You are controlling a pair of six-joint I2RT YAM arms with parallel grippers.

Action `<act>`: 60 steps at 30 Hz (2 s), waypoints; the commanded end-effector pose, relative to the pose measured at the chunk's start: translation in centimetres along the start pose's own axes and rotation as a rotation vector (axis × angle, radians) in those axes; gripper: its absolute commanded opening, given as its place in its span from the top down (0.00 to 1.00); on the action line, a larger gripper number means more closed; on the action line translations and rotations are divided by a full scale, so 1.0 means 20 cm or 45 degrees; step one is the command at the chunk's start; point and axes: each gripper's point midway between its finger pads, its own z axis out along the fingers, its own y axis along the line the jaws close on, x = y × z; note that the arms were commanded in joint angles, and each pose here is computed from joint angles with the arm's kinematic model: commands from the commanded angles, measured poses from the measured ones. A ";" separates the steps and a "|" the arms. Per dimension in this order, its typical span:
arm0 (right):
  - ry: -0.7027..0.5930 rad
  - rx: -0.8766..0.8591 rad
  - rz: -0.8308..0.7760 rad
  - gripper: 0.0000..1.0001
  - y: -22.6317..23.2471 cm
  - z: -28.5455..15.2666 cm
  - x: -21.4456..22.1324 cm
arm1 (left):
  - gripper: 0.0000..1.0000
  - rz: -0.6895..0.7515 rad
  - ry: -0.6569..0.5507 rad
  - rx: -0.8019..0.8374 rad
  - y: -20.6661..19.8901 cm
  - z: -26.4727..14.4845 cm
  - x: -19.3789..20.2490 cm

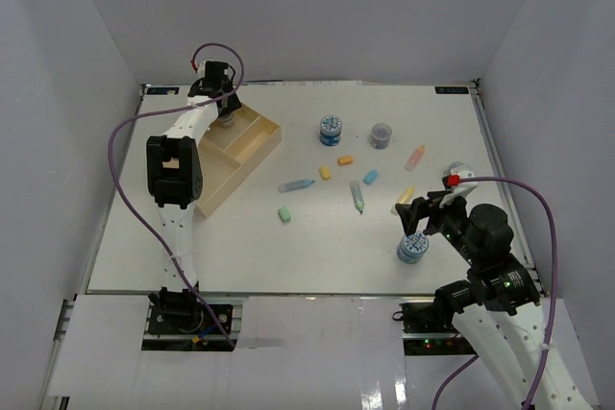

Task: Sort the stationery into containers
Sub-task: Place the stationery in the storage box, then pick up the stationery from the corner of the board.

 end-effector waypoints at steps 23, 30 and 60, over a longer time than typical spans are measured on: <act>0.121 0.390 0.258 0.10 -0.22 0.11 -0.01 | 0.02 0.025 -0.124 0.470 -0.09 -0.97 -0.29; 0.343 0.667 0.298 0.10 -0.37 0.18 0.11 | 0.02 0.090 -0.072 0.691 0.03 -1.36 0.06; 0.608 1.224 0.713 0.10 -1.27 0.64 0.44 | 0.02 0.301 -0.149 0.693 0.17 -1.43 0.56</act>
